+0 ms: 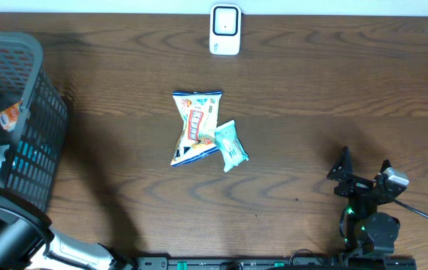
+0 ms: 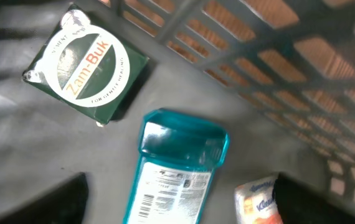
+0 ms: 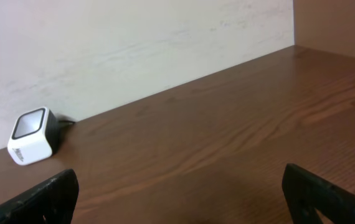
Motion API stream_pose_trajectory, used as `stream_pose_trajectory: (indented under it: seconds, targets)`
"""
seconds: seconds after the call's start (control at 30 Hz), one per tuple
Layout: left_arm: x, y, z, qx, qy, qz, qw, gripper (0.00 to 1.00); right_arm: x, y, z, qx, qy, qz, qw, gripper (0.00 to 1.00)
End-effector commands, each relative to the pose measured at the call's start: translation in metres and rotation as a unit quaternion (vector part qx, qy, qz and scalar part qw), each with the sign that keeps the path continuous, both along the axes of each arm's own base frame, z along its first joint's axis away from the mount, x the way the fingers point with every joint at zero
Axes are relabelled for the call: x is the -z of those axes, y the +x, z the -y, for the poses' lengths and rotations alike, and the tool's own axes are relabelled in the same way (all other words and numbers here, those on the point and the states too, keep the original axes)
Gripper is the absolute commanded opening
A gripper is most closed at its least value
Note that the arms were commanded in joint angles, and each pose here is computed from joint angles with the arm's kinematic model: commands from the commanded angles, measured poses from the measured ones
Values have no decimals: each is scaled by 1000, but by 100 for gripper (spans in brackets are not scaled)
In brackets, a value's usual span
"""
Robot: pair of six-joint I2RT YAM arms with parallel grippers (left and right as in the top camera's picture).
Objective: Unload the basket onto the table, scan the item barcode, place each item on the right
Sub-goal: 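Reach the left gripper into the basket and grasp the teal bottle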
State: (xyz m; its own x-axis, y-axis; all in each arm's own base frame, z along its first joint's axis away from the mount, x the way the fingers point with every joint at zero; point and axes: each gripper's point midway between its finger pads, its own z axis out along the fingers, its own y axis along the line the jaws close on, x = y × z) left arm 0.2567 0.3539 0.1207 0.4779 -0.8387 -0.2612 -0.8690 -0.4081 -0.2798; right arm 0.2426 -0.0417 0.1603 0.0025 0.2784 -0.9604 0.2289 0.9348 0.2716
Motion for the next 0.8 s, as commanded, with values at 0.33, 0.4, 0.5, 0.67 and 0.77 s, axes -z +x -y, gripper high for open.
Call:
stream_pose_trajectory:
  seconds: [0.33,0.4,0.5,0.67,0.77]
  targets:
    - [34,22,43,132,-51,-68,988,98,0,0,-1,-1,6,1,1000,99]
    - [47,21,47,130,-72,-73,986,98,0,0,-1,-1,6,1,1000,99]
    - [74,25,58,138,-118,-72,981,98,0,0,-1,-1,6,1,1000,99]
    - [118,25,73,143,-180,-86,969,98,0,0,-1,-1,6,2,1000,99]
    - [134,20,80,147,-202,-104,963,98,0,0,-1,-1,6,1,1000,99]
